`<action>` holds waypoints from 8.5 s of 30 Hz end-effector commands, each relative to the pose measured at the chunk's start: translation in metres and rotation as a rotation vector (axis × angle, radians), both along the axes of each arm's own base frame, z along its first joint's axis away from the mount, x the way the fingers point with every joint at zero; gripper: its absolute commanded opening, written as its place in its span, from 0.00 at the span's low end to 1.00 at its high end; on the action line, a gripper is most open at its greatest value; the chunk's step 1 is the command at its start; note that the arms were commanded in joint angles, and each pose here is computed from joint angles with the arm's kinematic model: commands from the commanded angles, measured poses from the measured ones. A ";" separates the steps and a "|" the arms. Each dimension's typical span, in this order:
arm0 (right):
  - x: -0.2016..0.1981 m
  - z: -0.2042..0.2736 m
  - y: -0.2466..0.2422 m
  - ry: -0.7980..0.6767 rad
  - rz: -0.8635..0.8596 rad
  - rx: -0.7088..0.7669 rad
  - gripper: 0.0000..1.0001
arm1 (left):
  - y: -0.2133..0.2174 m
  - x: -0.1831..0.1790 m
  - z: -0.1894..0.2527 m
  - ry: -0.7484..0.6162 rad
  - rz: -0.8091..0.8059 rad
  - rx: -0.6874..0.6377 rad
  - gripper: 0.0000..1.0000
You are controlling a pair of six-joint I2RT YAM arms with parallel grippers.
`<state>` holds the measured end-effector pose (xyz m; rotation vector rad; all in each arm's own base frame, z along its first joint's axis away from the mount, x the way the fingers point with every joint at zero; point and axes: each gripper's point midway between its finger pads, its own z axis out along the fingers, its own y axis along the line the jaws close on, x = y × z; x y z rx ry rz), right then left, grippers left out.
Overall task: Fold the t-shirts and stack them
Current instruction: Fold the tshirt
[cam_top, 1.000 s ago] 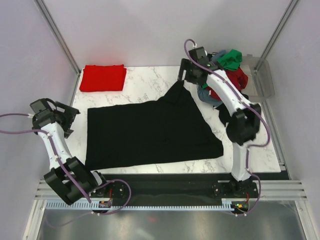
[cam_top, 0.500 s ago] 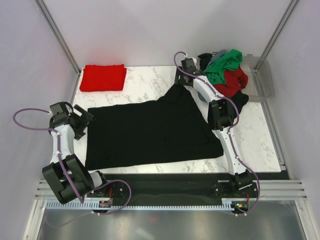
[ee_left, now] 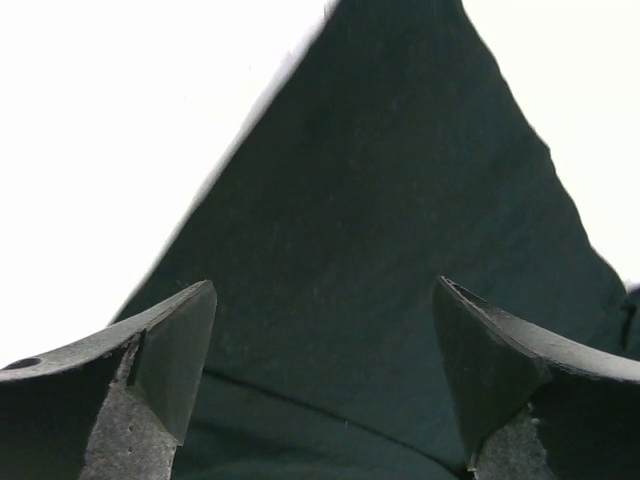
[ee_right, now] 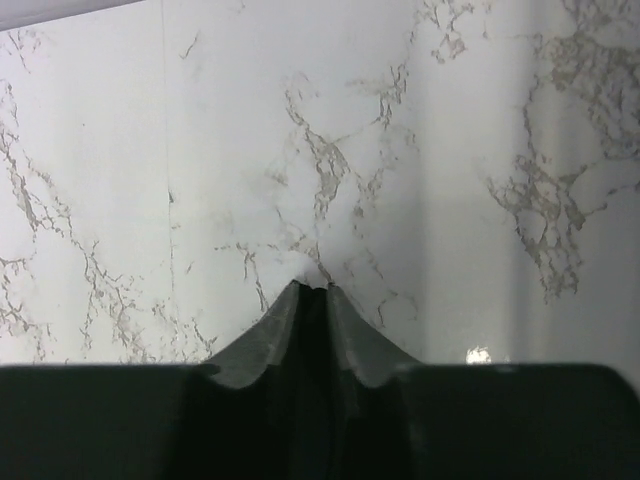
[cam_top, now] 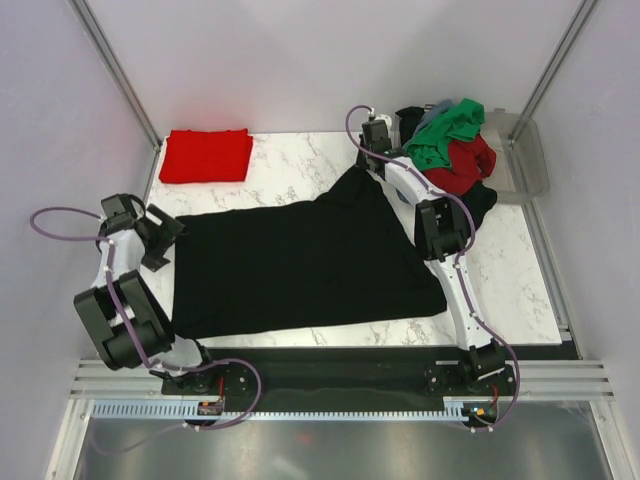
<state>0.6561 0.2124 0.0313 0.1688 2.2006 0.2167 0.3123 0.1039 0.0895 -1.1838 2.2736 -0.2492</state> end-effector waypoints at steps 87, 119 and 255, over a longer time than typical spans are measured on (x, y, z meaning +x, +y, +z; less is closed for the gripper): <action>-0.345 0.138 -0.050 0.252 0.033 0.141 0.00 | 0.018 0.013 0.031 -0.037 -0.030 0.229 0.02; -0.451 0.071 -0.060 0.388 -0.023 0.271 0.73 | 0.006 -0.010 0.070 -0.165 -0.018 0.313 0.65; -0.542 -0.022 0.040 0.580 0.293 0.402 0.00 | -0.258 -0.171 -0.067 0.194 -0.624 -0.153 0.02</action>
